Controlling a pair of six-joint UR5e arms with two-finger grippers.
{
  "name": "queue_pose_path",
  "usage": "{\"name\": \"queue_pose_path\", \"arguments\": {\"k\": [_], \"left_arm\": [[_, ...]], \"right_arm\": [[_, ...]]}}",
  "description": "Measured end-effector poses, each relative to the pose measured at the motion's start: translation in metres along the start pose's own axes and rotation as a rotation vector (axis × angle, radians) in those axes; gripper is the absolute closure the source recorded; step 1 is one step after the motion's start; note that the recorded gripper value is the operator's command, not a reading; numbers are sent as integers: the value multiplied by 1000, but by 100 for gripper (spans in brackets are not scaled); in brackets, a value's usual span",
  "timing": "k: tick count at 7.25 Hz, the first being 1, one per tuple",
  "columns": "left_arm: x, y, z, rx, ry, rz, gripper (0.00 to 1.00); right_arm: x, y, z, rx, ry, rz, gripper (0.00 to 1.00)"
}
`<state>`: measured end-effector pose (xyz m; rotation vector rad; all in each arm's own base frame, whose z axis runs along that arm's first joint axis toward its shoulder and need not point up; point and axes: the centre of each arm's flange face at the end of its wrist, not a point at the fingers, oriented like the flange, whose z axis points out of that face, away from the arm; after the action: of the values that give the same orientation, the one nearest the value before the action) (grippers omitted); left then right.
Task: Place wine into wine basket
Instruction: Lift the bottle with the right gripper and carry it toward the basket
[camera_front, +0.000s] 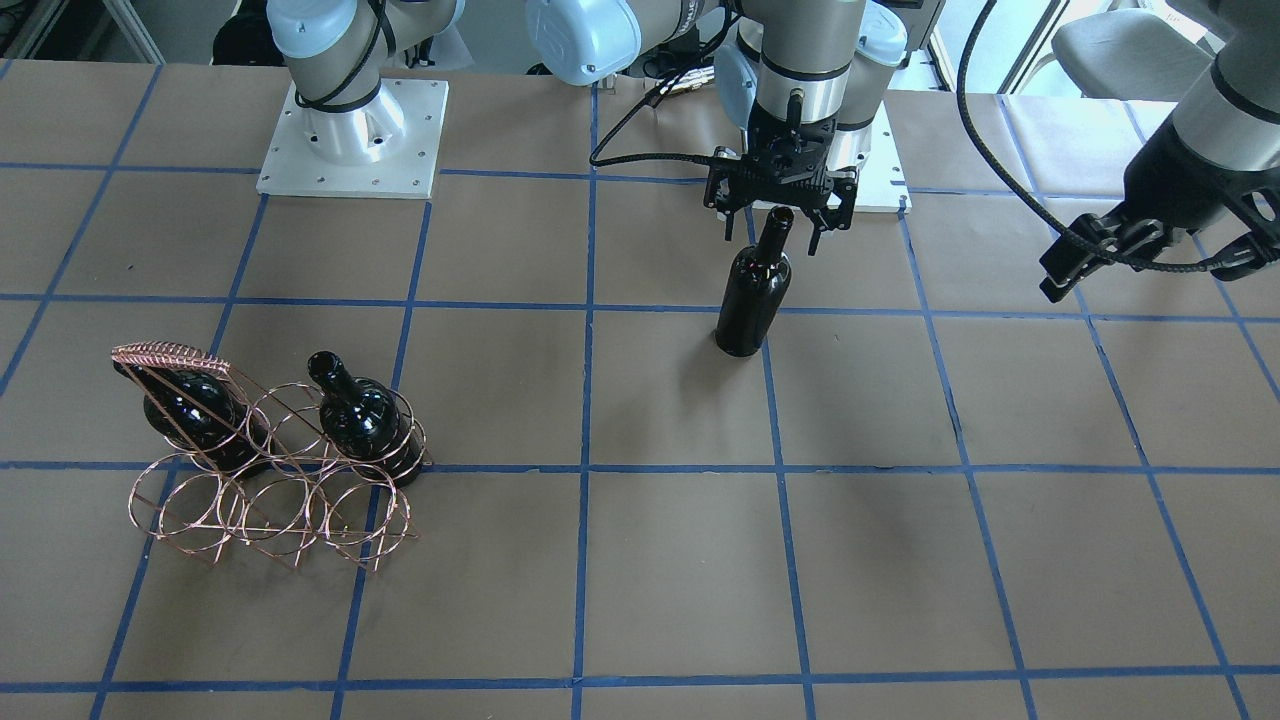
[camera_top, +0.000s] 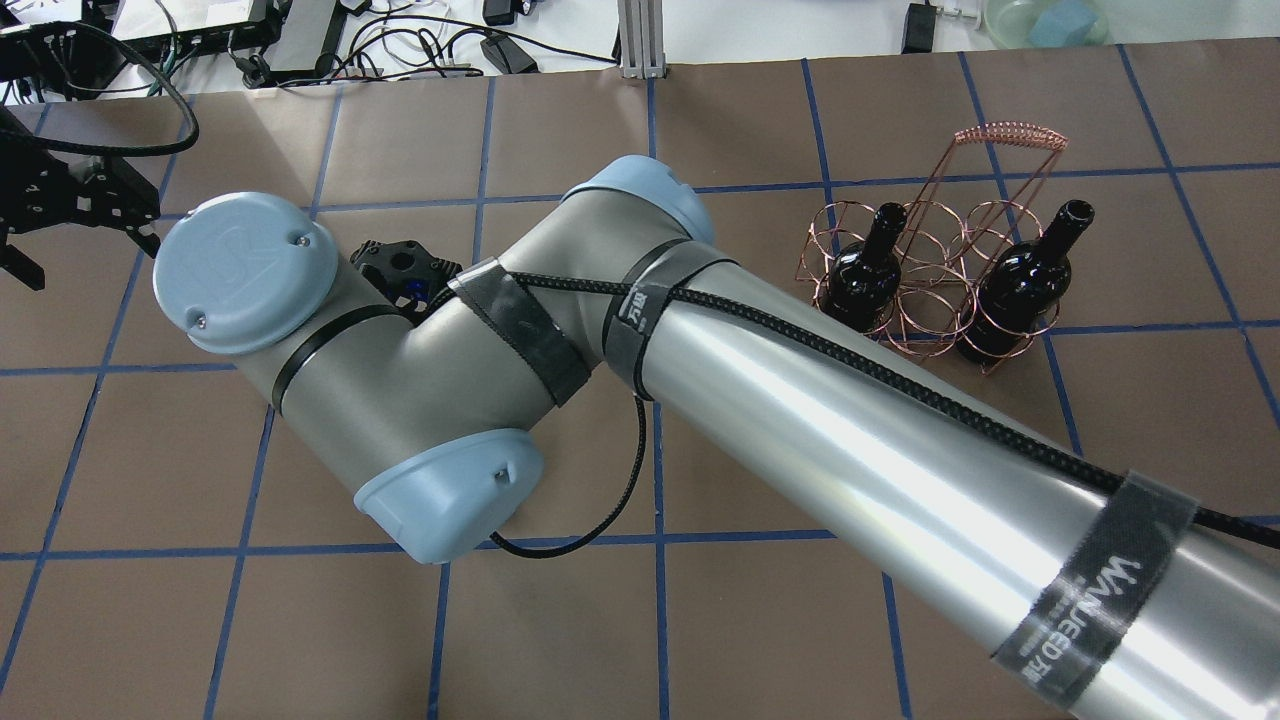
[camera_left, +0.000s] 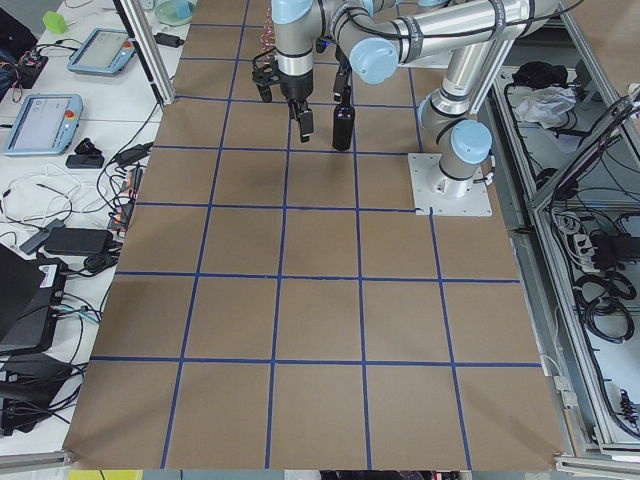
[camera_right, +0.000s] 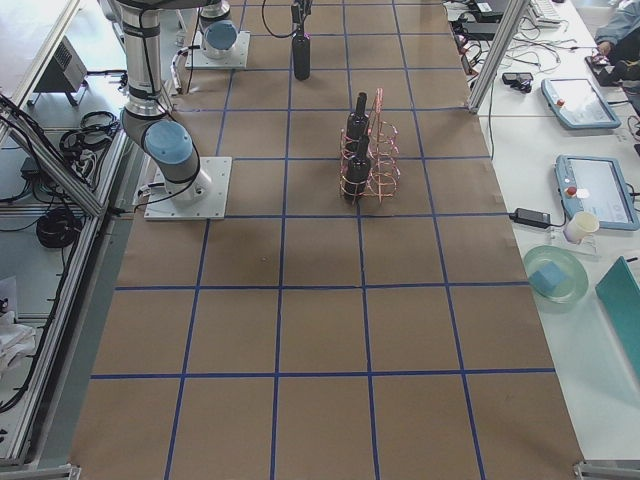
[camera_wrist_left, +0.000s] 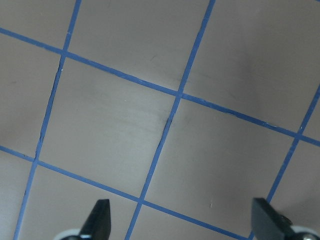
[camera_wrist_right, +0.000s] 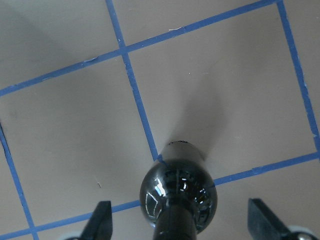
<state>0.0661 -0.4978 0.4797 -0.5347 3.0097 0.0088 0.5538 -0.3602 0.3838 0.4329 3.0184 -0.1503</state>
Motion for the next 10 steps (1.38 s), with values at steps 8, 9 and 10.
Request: {"name": "queue_pose_path", "arguments": {"k": [8, 9, 10], "left_arm": [[0, 1, 5, -5, -5, 0, 0], [0, 1, 5, -5, -4, 1, 0], [0, 1, 5, -5, -3, 1, 0]], "right_arm": [[-1, 5, 3, -44, -12, -5, 40], [-1, 6, 4, -58, -18, -6, 44], [-1, 7, 5, -65, -20, -8, 44]]}}
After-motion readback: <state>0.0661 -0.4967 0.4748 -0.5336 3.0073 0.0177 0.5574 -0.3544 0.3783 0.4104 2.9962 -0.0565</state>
